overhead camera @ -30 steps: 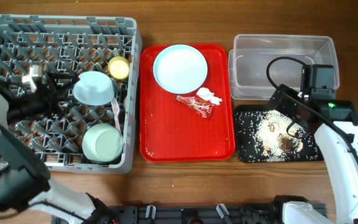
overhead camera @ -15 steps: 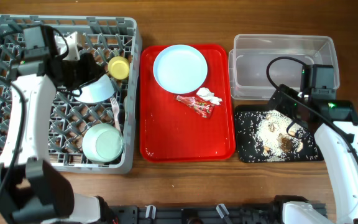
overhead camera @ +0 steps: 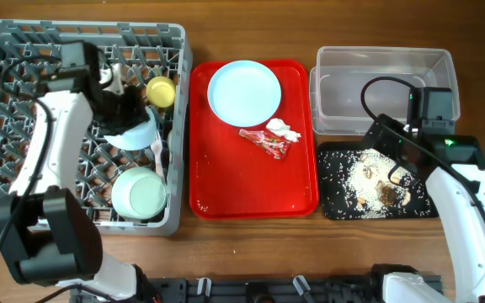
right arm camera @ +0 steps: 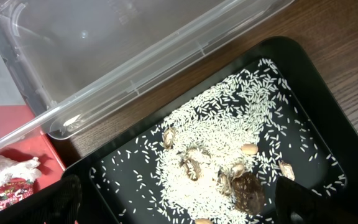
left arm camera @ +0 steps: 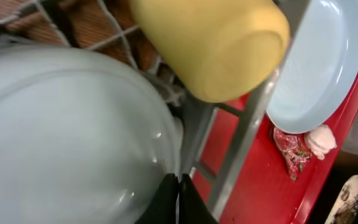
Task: Sort waste into correct bins and load items into the dishwasher rack
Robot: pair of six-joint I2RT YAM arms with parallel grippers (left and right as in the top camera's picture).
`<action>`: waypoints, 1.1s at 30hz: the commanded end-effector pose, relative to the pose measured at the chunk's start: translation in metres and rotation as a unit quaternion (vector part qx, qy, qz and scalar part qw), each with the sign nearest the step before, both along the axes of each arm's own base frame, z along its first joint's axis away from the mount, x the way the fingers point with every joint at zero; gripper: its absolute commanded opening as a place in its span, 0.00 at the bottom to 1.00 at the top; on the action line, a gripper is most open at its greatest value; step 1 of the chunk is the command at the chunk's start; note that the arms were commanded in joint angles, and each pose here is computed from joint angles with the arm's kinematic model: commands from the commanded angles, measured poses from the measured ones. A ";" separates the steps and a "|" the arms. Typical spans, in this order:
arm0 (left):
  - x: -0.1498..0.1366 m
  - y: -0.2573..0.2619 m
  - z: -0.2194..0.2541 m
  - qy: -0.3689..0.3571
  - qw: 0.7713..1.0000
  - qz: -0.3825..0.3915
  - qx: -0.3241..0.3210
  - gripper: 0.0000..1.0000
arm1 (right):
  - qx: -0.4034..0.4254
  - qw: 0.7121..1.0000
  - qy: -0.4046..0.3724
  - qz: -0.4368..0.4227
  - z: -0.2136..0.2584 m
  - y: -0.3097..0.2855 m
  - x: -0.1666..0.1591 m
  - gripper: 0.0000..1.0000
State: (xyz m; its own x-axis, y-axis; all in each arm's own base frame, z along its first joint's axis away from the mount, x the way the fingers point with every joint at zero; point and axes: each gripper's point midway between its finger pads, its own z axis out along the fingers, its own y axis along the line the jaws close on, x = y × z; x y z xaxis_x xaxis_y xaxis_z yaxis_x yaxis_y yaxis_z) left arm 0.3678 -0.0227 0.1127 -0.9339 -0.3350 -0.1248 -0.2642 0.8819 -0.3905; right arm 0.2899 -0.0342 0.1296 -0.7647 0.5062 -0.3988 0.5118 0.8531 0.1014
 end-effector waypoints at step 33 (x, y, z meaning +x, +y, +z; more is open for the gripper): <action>0.001 0.025 0.036 -0.081 0.973 0.102 0.189 0.11 | -0.001 1.000 -0.003 0.005 0.002 0.000 0.003 1.00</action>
